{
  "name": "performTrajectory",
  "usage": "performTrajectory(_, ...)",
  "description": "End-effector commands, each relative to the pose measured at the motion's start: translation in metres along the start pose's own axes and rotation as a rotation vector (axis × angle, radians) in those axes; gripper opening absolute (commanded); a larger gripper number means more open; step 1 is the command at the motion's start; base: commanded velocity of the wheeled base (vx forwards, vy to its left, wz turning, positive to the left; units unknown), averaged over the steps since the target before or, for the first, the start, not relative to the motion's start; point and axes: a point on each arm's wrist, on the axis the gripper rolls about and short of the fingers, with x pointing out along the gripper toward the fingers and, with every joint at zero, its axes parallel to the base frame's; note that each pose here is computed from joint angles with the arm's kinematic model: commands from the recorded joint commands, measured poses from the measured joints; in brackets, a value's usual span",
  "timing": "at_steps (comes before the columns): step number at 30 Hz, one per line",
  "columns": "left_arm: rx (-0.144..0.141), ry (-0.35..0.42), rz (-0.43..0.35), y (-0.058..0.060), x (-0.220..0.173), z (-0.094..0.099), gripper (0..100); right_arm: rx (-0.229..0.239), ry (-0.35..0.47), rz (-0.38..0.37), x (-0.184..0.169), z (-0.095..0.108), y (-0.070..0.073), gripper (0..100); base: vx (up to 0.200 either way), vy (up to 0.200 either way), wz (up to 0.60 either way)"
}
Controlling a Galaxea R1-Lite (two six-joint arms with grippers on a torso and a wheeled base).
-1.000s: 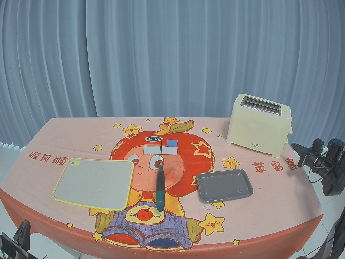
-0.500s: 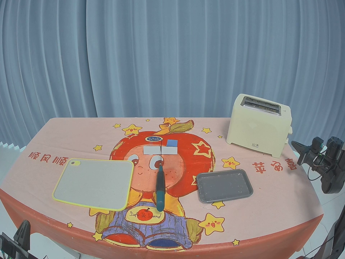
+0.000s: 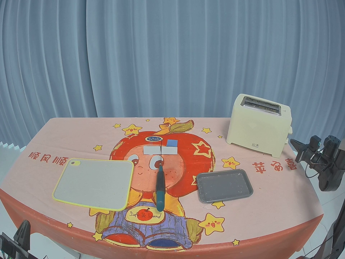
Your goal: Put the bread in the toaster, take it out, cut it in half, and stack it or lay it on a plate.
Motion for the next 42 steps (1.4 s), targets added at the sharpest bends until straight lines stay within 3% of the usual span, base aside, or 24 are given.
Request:
performTrajectory(1,0.000,0.001,0.000,0.000,0.000,-0.005,0,0.009,0.015,0.001,0.007,-0.010,-0.002,0,0.000,0.000,0.00)
performTrajectory(21,0.000,0.002,0.000,0.000,0.000,-0.005,0,-0.009,-0.002,-0.015,0.026,-0.013,-0.003,0,0.000,0.000,0.00)
performTrajectory(42,0.000,0.002,0.000,0.000,0.000,-0.005,0,0.007,0.022,-0.039,0.026,-0.023,-0.007,0,0.000,0.000,0.00)
